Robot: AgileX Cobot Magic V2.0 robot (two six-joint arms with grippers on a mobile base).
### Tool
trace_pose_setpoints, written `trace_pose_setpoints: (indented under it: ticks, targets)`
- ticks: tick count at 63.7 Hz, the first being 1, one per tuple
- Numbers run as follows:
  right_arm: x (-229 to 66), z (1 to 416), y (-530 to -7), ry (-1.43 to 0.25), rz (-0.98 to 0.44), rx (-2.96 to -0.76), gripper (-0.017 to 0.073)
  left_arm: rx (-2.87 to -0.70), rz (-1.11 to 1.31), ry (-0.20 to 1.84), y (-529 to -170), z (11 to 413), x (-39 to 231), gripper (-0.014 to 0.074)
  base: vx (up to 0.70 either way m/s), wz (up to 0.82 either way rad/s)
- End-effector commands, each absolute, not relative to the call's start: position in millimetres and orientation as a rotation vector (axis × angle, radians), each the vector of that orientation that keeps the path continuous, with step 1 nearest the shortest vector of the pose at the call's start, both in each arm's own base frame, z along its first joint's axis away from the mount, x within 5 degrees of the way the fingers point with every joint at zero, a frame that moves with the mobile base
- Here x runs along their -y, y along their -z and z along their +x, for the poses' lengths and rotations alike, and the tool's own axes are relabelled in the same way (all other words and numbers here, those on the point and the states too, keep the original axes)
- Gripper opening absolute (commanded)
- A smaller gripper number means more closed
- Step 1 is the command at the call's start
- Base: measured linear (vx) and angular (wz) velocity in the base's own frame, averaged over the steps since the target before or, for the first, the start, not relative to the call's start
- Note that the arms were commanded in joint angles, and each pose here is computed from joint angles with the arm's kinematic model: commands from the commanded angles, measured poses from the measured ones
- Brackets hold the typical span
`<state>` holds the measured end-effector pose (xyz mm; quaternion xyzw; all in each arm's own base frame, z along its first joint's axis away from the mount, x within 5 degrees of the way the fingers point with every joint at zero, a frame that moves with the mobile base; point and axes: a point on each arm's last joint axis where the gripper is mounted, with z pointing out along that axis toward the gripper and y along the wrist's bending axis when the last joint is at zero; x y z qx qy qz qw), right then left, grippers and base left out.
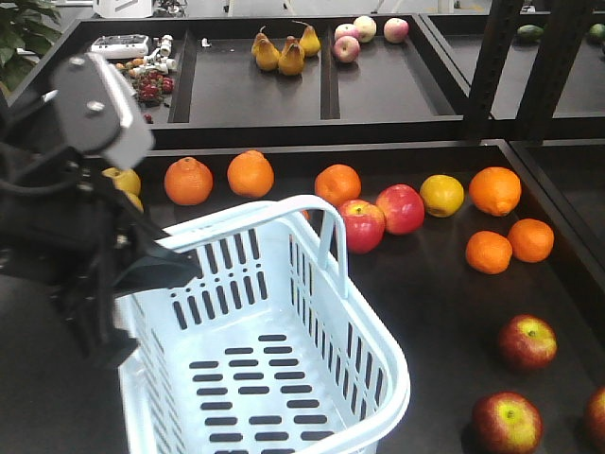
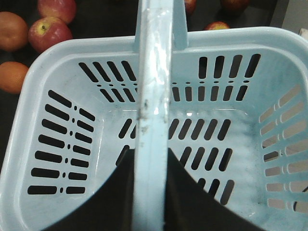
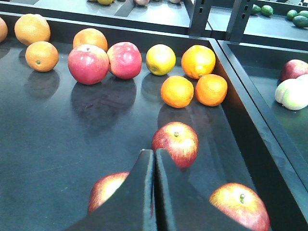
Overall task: Pick three apples into basket with both arms
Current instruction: 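Swing the left arm forward and lower the basket onto the table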
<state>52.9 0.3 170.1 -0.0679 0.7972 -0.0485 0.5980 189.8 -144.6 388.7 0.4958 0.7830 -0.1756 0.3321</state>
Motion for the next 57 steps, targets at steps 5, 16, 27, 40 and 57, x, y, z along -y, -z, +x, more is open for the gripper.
trace_pose_setpoints:
  ticks: [5,16,27,40,57]
  targets:
    - [0,53,-187,0.135,-0.160,-1.740,-0.0008,-1.868,1.262,0.468,-395,214,162,-0.0007,0.00,0.00]
    - [0,53,-187,0.135,-0.160,-1.740,-0.0008,-1.794,1.318,0.454,-389,239,179,-0.0007,0.00,0.00]
    - [0,53,-187,0.135,-0.160,-1.740,-0.0008,-1.753,1.329,0.439,-397,270,197,-0.0007,0.00,0.00]
    - [0,53,-187,0.135,-0.160,-1.740,-0.0008,-1.782,1.365,0.446,-382,310,220,-0.0007,0.00,0.00]
    - [0,53,-187,0.135,-0.160,-1.740,-0.0008,-1.843,1.448,0.459,-339,342,239,-0.0007,0.00,0.00]
